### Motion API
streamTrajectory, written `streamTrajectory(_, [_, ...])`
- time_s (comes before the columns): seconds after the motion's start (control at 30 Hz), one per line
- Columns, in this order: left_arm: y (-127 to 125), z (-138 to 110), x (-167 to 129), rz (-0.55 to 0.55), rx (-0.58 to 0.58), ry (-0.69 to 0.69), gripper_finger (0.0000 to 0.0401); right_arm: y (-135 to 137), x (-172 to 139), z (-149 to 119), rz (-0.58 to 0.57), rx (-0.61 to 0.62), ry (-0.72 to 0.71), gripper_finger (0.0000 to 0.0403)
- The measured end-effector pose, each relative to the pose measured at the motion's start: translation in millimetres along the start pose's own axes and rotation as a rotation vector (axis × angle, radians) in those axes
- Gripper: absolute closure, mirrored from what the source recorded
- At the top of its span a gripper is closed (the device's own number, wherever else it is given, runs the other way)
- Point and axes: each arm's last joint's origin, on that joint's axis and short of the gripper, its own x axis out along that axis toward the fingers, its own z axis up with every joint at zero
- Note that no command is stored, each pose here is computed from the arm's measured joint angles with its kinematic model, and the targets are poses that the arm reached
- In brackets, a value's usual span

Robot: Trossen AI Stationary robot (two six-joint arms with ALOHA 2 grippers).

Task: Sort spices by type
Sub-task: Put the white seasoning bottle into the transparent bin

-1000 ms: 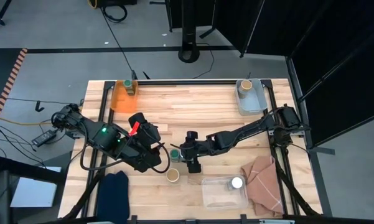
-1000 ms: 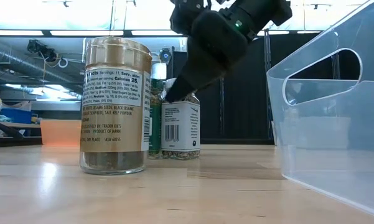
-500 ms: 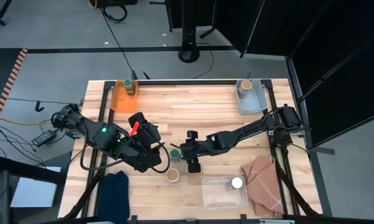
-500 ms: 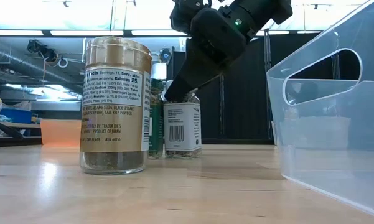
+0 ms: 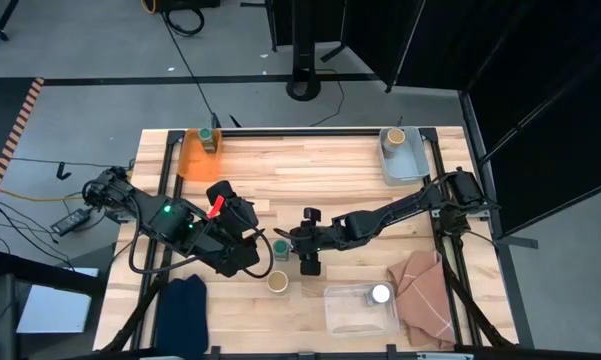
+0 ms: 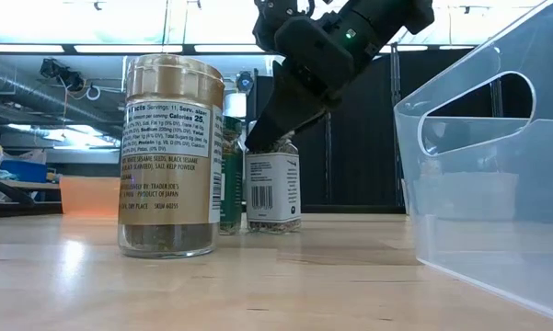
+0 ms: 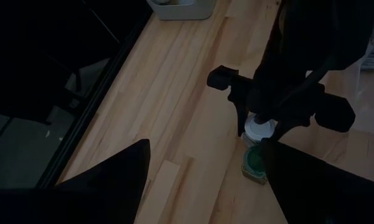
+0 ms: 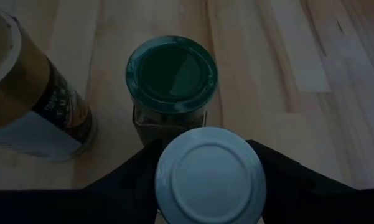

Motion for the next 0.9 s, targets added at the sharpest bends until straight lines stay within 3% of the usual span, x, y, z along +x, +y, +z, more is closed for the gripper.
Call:
streamTrajectory(0.57, [0.5, 0.4, 0.0, 0.018, 0.0, -0.014, 0.0091, -4.6, -28.2, 8.0, 0.003, 0.017, -0.009, 0.0193])
streamTrajectory(0.9, [1.0, 0.8, -0.1, 0.037, 0.0, -0.03, 0.0091, -15.7, -77.0, 23.3, -0.032, 0.032, -0.09, 0.0193])
